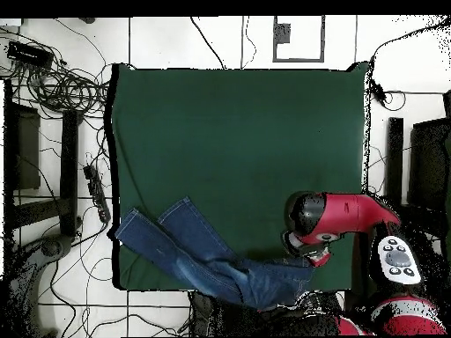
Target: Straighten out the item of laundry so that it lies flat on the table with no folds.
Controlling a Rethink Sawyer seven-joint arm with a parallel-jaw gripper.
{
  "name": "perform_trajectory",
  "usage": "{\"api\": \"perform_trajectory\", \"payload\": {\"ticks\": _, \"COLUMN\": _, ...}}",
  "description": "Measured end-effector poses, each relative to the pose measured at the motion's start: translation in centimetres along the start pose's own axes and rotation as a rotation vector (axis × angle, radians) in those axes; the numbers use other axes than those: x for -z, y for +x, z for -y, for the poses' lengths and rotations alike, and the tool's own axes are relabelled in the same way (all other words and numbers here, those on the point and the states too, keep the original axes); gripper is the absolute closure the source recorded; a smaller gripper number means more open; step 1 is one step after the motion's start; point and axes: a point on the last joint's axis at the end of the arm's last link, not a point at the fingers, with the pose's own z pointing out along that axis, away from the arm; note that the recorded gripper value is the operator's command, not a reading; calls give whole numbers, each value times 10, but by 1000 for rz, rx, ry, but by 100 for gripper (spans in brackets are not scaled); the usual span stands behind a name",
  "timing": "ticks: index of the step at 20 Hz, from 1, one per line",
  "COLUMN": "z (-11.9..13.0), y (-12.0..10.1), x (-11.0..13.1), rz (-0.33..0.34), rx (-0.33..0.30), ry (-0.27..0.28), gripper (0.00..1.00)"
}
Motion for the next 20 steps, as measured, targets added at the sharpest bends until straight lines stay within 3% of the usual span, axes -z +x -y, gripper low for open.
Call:
{"api": "perform_trajectory", "payload": {"ticks": 9, "z": 19, "y": -15, "x": 58, "rz": 53, "rx": 210, "ry": 38, "gripper": 100}}
{"api": "perform_trajectory", "payload": {"ticks": 15, "z": 33, "y": -43, "x": 79, "rz": 137, "rx": 283, "ry": 51, "gripper": 100}}
{"api": "perform_trajectory", "payload": {"ticks": 20, "z": 46, "y": -79, "x": 87, "rz": 213, "rx": 281, "ry": 77, "gripper": 100}}
